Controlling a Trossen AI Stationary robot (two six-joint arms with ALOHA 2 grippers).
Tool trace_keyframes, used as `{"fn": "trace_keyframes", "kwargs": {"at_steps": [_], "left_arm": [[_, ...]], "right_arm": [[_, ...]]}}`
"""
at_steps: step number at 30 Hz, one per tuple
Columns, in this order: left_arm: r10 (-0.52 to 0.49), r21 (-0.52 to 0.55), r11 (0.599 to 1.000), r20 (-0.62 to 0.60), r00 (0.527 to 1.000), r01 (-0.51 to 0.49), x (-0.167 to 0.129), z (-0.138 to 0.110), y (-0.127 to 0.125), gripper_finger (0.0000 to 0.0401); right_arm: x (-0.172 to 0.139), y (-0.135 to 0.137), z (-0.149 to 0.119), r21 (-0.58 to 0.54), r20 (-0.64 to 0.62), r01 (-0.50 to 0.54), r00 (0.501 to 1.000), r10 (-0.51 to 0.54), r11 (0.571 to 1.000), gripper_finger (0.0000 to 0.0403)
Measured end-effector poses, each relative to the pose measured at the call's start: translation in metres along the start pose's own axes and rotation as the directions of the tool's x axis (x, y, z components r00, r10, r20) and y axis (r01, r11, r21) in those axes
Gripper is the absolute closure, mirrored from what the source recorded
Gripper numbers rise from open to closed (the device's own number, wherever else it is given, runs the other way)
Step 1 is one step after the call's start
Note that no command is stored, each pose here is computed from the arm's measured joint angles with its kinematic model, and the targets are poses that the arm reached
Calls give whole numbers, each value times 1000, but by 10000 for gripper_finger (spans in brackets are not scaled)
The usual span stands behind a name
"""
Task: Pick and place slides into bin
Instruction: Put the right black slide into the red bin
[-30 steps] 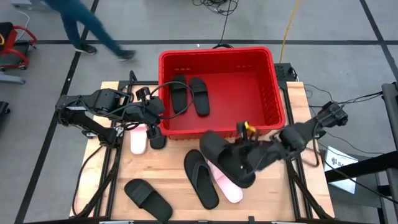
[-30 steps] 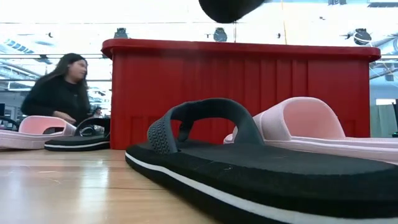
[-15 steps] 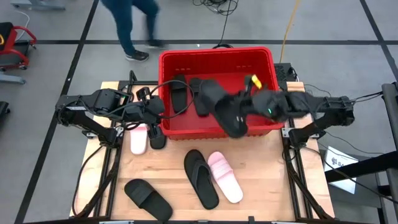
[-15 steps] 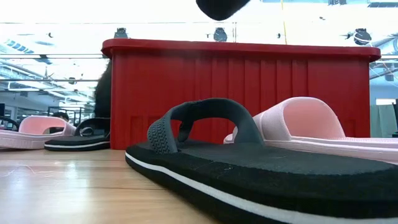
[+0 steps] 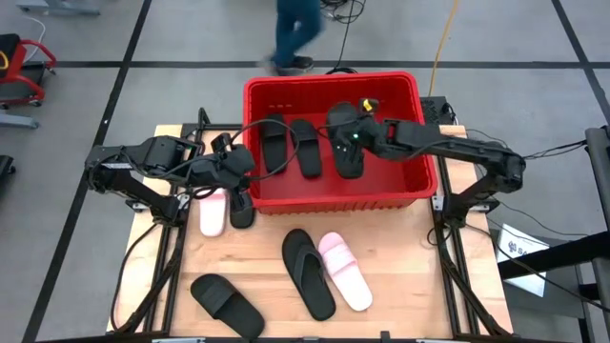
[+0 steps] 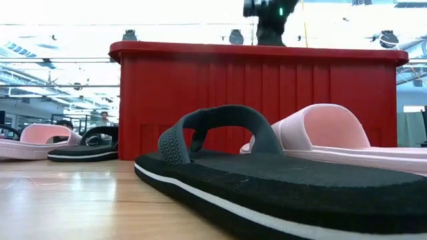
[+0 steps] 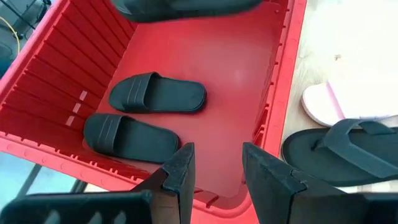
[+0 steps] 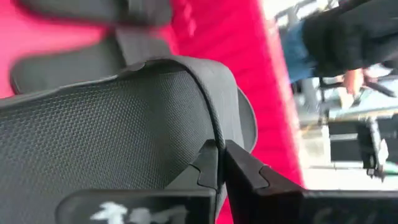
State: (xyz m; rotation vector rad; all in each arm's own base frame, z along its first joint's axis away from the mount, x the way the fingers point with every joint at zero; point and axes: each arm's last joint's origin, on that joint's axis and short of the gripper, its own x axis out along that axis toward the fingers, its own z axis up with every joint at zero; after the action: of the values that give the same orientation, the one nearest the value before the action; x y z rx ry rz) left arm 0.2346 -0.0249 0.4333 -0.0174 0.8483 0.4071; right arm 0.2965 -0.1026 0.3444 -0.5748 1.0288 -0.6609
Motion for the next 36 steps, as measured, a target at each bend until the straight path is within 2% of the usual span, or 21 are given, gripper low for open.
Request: {"fn": "trace_keyframes", "kwargs": {"at_steps": [5, 7, 12, 24, 28, 36], "left_arm": [[0, -16, 1000, 1, 1000, 0, 0, 0, 0, 272], [-1, -18, 1000, 4, 1000, 1, 0, 0, 0, 272], [-6, -36, 999, 20, 1000, 7, 0, 2, -1, 272], [-13, -49, 999, 42, 999, 15, 0, 4, -1, 272], [-13, -51, 999, 42, 999, 15, 0, 4, -1, 272], [-12, -52, 999, 42, 999, 14, 0, 4, -1, 272]], "right_arm": [[41, 28, -24, -22, -19, 11, 1000, -12, 1000, 401], [52, 39, -31, -45, 6, 7, 1000, -7, 999, 401], [70, 58, -44, -102, 78, 77, 995, -69, 992, 402], [96, 71, -79, -50, 93, 153, 985, -148, 987, 402], [99, 72, -83, -13, 142, 146, 979, -143, 989, 402], [114, 79, -90, -6, 126, 147, 981, -145, 989, 402]]}}
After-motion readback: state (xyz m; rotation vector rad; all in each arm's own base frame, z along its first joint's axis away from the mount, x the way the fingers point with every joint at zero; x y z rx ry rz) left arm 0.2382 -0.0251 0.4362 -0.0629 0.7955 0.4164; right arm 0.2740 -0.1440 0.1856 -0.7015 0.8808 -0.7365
